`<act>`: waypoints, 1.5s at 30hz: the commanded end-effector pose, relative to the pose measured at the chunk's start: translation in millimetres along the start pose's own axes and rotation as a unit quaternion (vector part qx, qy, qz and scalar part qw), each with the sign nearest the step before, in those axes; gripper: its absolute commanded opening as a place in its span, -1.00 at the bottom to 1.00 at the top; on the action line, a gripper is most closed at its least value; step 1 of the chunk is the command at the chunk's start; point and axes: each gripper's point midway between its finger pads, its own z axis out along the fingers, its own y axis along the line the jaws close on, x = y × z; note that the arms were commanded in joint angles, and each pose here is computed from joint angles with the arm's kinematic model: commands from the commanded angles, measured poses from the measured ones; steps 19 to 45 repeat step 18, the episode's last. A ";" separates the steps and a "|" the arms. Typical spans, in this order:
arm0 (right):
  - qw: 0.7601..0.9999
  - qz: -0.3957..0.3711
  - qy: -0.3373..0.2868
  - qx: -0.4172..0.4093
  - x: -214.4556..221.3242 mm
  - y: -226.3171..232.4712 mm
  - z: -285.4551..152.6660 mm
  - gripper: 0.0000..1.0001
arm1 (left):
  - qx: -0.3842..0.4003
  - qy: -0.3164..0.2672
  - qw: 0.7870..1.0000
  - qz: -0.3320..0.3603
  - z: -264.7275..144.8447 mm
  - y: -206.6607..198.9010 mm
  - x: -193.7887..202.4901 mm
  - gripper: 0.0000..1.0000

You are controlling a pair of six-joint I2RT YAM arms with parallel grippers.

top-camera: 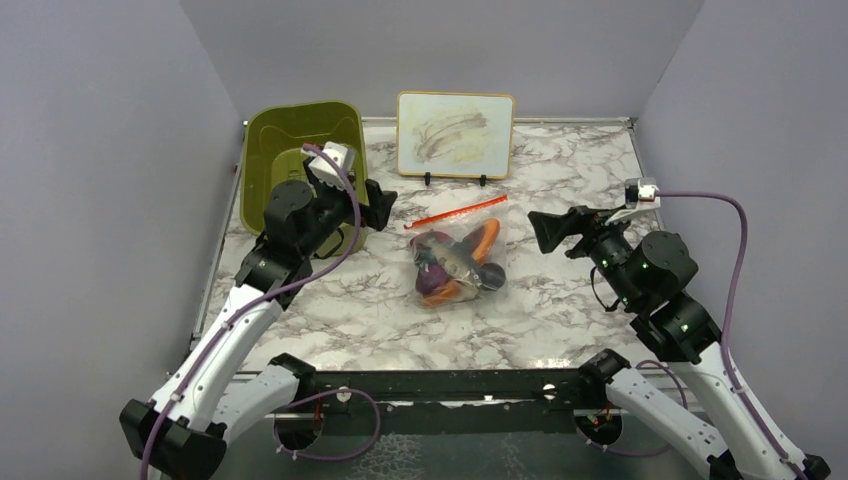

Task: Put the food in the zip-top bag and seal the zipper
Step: Reset both arms

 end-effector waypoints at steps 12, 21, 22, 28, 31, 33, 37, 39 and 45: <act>0.998 0.062 0.028 0.001 15.6 0.3 -14.3 0.99 | -0.080 -0.048 0.993 -0.069 -26.0 22.1 -3.2 0.99; 0.997 0.073 0.031 0.001 19.3 0.2 -15.7 0.99 | -0.078 -0.047 0.993 -0.078 -26.1 20.5 -4.1 0.99; 0.997 0.073 0.031 0.001 19.3 0.2 -15.7 0.99 | -0.078 -0.047 0.993 -0.078 -26.1 20.5 -4.1 0.99; 0.997 0.073 0.031 0.001 19.3 0.2 -15.7 0.99 | -0.078 -0.047 0.993 -0.078 -26.1 20.5 -4.1 0.99; 0.997 0.073 0.031 0.001 19.3 0.2 -15.7 0.99 | -0.078 -0.047 0.993 -0.078 -26.1 20.5 -4.1 0.99; 0.997 0.073 0.031 0.001 19.3 0.2 -15.7 0.99 | -0.078 -0.047 0.993 -0.078 -26.1 20.5 -4.1 0.99; 0.997 0.073 0.031 0.001 19.3 0.2 -15.7 0.99 | -0.078 -0.047 0.993 -0.078 -26.1 20.5 -4.1 0.99; 0.997 0.073 0.031 0.001 19.3 0.2 -15.7 0.99 | -0.078 -0.047 0.993 -0.078 -26.1 20.5 -4.1 0.99; 0.997 0.073 0.031 0.001 19.3 0.2 -15.7 0.99 | -0.078 -0.047 0.993 -0.078 -26.1 20.5 -4.1 0.99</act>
